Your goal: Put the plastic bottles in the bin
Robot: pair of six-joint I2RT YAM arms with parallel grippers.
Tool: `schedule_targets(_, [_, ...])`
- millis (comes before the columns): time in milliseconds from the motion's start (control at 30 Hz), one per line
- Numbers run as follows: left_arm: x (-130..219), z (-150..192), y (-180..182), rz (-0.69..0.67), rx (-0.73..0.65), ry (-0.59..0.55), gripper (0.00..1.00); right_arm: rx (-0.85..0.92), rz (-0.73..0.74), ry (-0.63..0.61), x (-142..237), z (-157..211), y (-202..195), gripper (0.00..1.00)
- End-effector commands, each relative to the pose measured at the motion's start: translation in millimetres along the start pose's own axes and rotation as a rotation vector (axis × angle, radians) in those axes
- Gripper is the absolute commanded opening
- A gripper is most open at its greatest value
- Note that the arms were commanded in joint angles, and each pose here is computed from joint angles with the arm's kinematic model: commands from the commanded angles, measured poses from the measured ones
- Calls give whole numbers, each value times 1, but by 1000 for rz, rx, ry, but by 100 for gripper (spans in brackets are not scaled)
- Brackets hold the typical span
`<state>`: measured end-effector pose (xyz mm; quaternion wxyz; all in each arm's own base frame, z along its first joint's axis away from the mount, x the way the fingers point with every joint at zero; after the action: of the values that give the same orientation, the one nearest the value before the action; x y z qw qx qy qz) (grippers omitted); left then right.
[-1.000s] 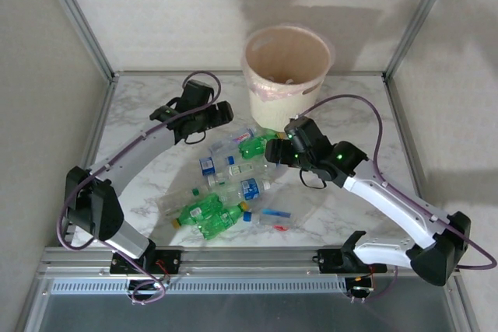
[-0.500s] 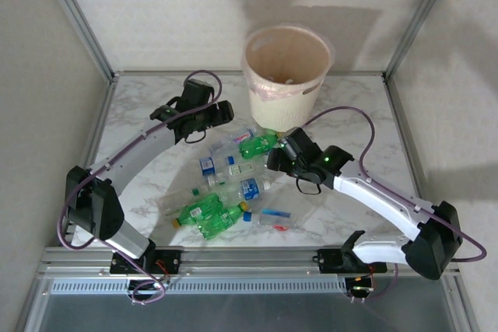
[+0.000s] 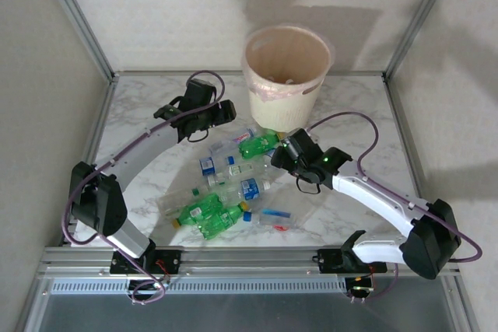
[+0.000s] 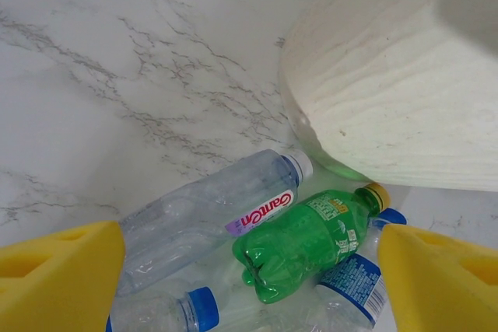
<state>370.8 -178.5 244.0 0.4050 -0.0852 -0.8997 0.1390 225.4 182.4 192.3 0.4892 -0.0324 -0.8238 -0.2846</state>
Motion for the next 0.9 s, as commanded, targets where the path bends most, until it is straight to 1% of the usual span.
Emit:
schedule_targets(0, [6, -2, -5, 17, -30, -15, 85, -68, -38, 2, -11, -2, 5, 82])
schedule_targets(233, [12, -3, -4, 18, -34, -19, 85, -100, -17, -1, -37, -9, 8, 83])
schedule_targets(533, [24, -3, 2, -15, -52, -37, 85, -53, 67, 5, -74, -12, 19, 84])
schedule_targets(867, [29, 0, 8, -41, -63, -45, 86, -26, 80, 41, -92, -11, 29, 84])
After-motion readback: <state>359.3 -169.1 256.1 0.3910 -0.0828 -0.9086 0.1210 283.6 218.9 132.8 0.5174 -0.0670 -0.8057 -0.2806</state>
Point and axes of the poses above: each hand's point on the last joint's axis, 136 mm out from that joint toward the fingers, its own x axis back along the fingers, its own y axis along the line the jaws close on, z = x × y, the point moved 6 cm from there along x, back along the fingers, and after that the axes turned 9 degrees about -x, right-handed, at the moved point
